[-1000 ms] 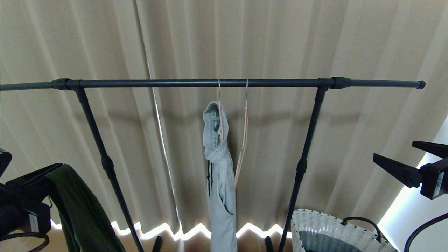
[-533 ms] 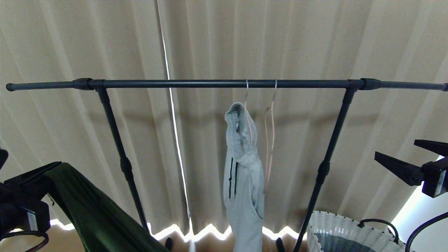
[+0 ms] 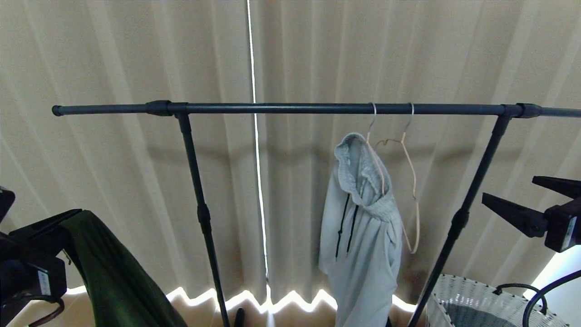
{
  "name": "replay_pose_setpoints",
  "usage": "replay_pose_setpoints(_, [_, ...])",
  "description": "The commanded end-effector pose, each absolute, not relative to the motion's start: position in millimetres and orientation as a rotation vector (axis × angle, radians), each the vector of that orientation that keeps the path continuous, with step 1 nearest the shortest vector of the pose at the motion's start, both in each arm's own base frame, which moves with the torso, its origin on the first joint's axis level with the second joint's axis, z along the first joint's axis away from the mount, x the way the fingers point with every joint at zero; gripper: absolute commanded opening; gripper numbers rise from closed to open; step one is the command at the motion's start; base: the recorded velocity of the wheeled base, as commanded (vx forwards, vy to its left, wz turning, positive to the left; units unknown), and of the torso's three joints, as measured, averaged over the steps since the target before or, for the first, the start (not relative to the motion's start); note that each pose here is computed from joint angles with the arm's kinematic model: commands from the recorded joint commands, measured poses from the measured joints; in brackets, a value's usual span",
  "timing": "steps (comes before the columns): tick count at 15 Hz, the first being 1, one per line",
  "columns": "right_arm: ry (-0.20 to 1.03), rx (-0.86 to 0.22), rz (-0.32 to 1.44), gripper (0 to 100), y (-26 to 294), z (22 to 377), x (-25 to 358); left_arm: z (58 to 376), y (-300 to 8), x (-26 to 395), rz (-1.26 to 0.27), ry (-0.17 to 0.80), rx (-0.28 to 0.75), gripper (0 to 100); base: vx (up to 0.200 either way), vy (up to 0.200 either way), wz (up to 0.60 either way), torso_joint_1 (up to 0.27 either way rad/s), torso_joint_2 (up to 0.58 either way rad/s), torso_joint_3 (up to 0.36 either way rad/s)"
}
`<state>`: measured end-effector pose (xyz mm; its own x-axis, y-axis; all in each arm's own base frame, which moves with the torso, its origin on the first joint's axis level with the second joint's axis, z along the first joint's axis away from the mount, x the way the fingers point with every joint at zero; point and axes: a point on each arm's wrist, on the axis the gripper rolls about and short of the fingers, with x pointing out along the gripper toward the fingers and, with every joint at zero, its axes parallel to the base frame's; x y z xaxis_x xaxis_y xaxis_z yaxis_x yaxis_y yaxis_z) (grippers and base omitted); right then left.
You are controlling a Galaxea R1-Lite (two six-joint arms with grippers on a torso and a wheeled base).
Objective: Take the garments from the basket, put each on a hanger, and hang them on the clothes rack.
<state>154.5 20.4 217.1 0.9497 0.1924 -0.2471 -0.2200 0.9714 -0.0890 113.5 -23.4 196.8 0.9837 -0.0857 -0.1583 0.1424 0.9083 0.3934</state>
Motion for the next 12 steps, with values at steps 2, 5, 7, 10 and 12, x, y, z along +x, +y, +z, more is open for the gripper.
replay_pose_setpoints(2, [0.275, -0.124, 0.255, 100, 29, 211, 165, 193, -23, 115, -0.120, 0.158, 0.417, 0, 0.000, 0.000, 0.00, 0.000, 0.00, 0.000])
replay_pose_setpoints(5, [0.333, -0.128, 0.265, 100, 39, 210, 203, 193, -24, 117, -0.118, 0.165, 0.413, 0, 0.000, 0.000, 0.00, 0.000, 0.00, 0.000])
replay_pose_setpoints(7, [0.375, -0.136, 0.218, 100, 42, 203, 220, 193, -23, 116, -0.118, 0.163, 0.413, 0, 0.000, 0.000, 0.00, 0.000, 0.00, 0.000])
replay_pose_setpoints(10, [0.423, -0.123, 0.212, 100, 54, 194, 241, 193, -23, 116, -0.117, 0.162, 0.412, 0, 0.000, 0.000, 0.00, 0.000, 0.00, 0.000])
replay_pose_setpoints(12, [0.438, -0.114, 0.184, 100, 56, 189, 250, 193, -24, 116, -0.119, 0.161, 0.412, 0, 0.000, 0.000, 0.00, 0.000, 0.00, 0.000])
